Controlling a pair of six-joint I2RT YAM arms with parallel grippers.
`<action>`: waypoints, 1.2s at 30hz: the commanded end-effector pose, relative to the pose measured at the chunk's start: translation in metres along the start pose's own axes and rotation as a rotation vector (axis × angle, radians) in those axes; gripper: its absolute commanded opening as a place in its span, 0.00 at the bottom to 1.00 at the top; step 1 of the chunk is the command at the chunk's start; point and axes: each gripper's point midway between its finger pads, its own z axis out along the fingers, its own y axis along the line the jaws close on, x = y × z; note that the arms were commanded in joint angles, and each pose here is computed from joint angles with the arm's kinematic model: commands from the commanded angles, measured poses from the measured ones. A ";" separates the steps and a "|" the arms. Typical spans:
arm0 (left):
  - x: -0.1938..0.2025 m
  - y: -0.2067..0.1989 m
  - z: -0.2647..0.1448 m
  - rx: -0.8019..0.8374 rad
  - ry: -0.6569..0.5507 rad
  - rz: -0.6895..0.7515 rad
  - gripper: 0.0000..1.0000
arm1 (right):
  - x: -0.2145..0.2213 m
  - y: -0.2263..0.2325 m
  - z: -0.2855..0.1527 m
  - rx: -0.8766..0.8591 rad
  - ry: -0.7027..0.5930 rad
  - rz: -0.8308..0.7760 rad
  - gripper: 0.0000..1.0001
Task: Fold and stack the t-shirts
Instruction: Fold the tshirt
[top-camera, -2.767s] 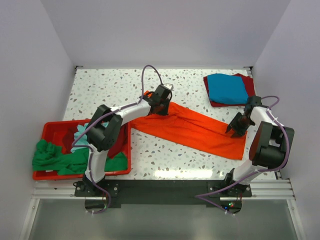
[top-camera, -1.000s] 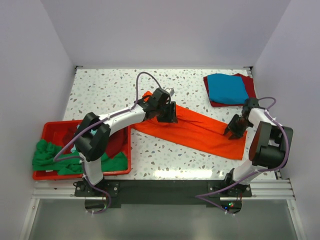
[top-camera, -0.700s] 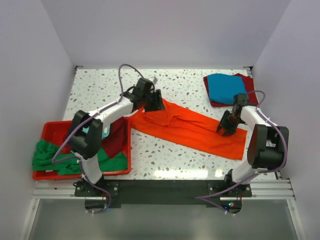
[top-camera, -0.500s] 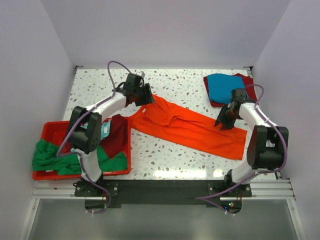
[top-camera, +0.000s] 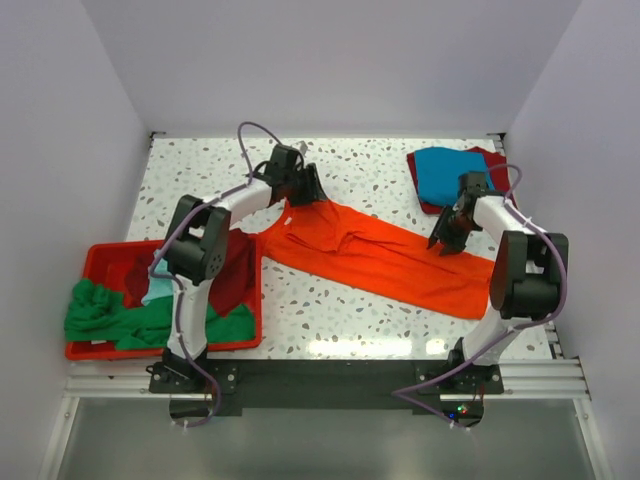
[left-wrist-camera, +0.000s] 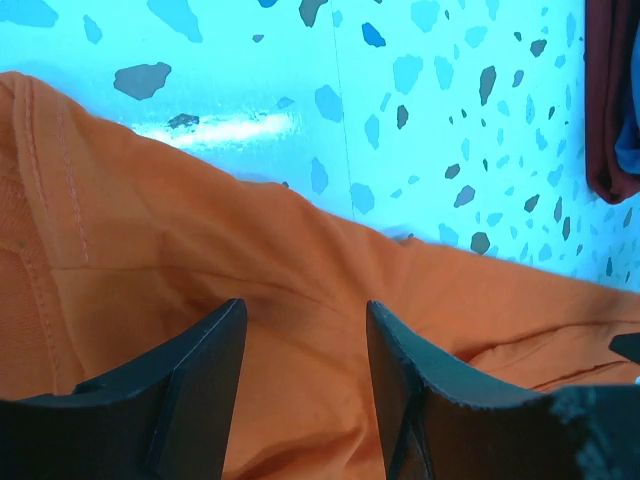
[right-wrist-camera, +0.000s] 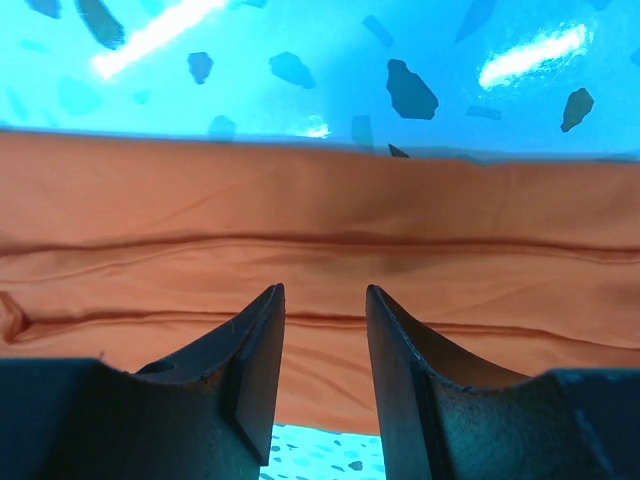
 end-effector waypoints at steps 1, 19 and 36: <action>-0.021 0.004 0.010 0.036 -0.052 -0.053 0.56 | -0.016 0.001 0.002 0.015 -0.032 0.018 0.42; -0.063 0.025 0.038 0.110 -0.094 -0.041 0.56 | -0.051 -0.007 0.011 0.040 -0.022 0.091 0.42; -0.122 -0.013 -0.006 0.117 -0.277 0.077 0.57 | -0.031 -0.085 -0.024 0.087 -0.029 0.245 0.42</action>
